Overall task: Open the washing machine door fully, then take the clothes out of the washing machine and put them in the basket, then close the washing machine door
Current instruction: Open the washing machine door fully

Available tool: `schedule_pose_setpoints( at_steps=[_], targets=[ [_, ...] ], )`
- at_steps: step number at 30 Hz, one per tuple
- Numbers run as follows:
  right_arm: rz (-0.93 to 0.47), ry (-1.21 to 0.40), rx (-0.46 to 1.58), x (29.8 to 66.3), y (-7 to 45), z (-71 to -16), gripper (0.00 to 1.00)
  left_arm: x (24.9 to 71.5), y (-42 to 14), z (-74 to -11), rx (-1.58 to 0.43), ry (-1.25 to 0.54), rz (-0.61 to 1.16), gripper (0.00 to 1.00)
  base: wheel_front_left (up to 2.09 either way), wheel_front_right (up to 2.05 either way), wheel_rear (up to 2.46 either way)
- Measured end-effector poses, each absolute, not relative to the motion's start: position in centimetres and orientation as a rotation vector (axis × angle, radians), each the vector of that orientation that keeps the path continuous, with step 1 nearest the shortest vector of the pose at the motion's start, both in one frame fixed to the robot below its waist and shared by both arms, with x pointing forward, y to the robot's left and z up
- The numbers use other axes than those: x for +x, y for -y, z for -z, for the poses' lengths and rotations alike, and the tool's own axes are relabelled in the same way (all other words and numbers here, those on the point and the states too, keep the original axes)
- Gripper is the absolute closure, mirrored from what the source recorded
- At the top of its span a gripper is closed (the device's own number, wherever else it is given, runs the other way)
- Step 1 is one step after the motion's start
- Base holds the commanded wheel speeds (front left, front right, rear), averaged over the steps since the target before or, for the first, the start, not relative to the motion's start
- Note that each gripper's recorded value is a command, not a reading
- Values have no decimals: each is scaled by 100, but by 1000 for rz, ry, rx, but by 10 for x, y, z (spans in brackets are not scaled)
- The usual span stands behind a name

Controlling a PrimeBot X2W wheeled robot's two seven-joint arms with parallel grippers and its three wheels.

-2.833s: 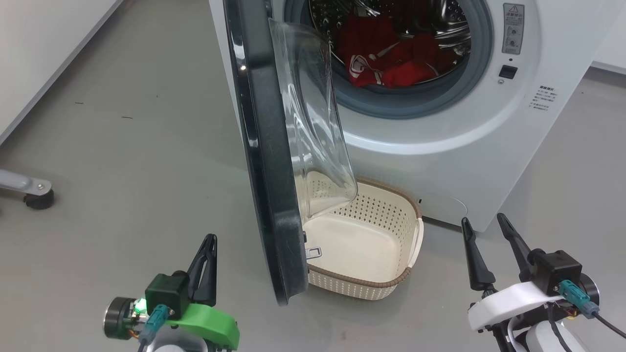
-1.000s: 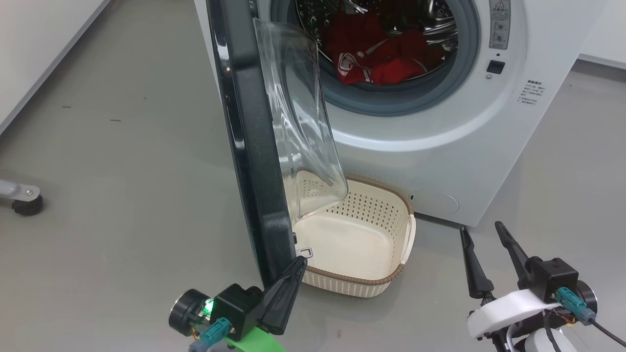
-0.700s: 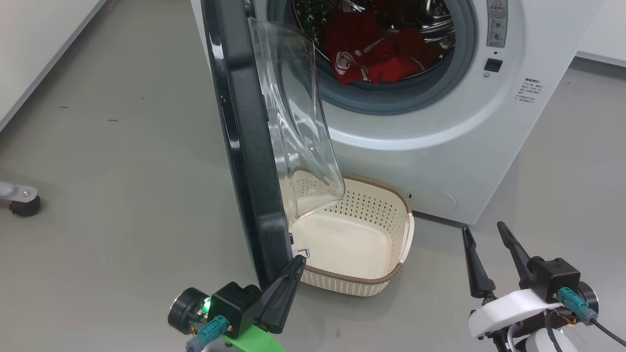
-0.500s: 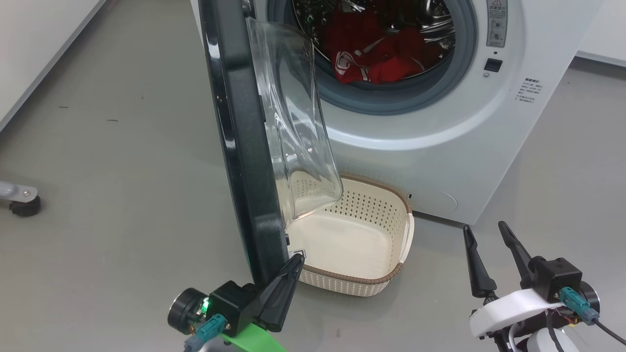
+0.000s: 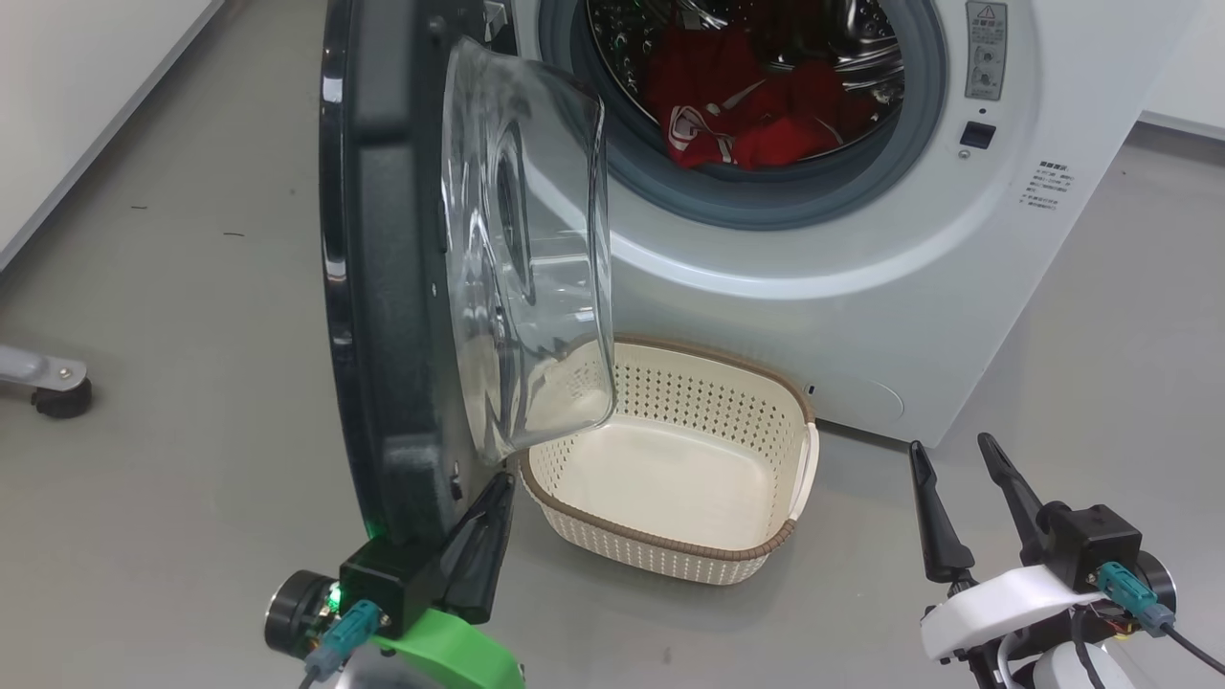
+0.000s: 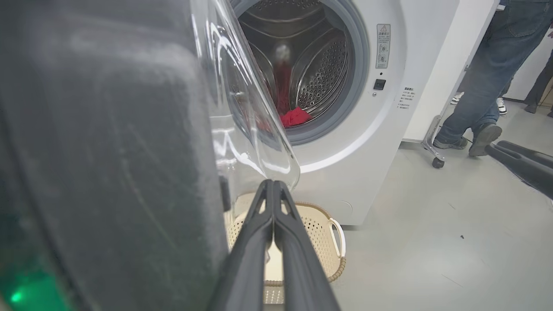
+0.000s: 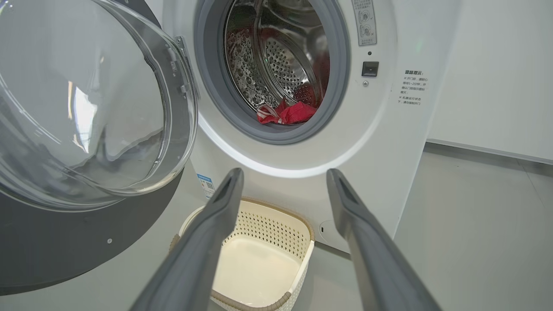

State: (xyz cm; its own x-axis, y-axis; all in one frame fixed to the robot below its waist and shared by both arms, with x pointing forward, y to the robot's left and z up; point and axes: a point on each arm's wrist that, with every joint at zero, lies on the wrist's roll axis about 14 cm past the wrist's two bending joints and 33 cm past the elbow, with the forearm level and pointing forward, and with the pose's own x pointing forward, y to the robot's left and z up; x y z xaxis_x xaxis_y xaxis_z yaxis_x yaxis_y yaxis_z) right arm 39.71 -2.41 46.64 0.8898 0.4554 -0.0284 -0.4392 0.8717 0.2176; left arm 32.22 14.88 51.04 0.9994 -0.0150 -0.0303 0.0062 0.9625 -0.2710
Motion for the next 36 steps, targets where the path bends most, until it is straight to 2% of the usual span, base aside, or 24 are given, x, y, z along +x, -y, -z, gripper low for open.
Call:
schedule_pose_setpoints(
  at_steps=[36],
  targets=[
    [-420, -114, 216, 402, 40, -451, 0, 310, -303, -490, -221, 3, -443, 100, 0, 0, 0]
  ],
)
